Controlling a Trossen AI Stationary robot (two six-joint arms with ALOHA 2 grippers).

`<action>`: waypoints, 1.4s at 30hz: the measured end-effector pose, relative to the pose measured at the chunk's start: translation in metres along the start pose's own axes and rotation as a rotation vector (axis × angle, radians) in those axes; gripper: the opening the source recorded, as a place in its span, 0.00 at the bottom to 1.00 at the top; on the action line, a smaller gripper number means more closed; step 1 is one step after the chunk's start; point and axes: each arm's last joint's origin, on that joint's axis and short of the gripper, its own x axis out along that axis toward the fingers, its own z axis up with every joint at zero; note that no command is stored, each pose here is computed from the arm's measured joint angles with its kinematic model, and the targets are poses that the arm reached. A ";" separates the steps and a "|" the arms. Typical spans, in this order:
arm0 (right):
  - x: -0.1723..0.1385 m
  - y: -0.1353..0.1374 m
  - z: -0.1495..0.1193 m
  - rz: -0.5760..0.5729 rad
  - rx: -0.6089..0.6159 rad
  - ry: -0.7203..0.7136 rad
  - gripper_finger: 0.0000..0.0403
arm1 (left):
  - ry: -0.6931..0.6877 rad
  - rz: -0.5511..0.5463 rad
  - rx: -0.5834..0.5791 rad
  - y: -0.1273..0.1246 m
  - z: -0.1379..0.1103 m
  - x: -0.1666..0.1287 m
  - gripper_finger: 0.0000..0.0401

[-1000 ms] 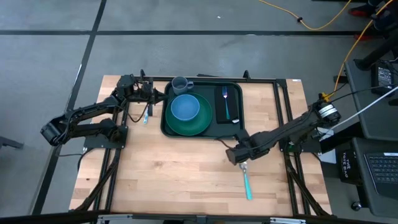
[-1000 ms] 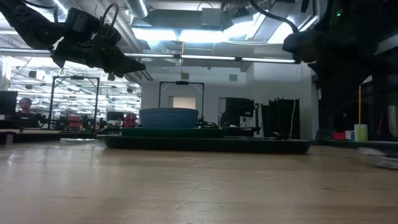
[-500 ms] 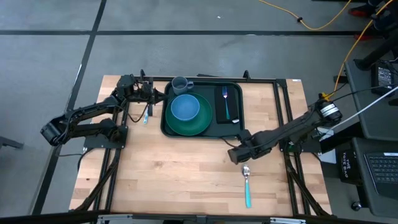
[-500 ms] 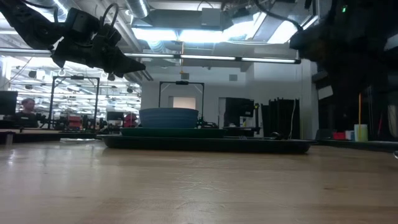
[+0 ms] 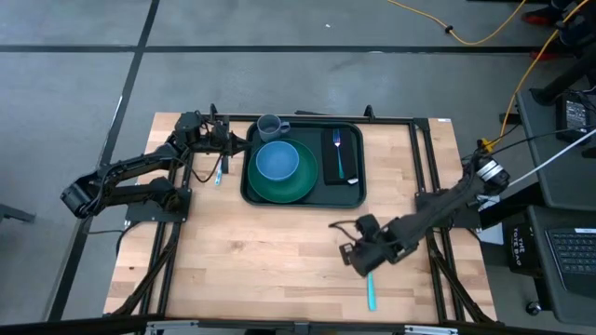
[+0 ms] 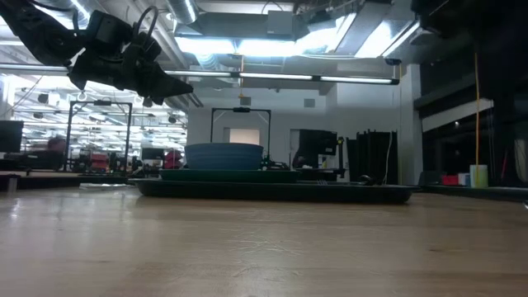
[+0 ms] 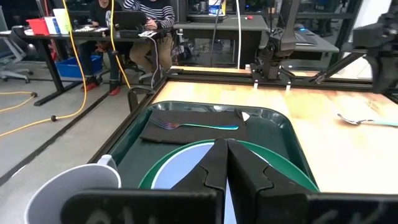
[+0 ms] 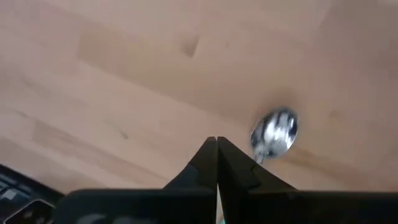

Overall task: Set up tray
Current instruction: Put the green spoon on the black table napkin beside the blue fork on the black tray

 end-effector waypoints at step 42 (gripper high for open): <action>0.024 -0.002 -0.084 -0.155 -0.099 -0.024 0.37 | 0.000 0.000 -0.097 0.000 0.000 0.000 0.01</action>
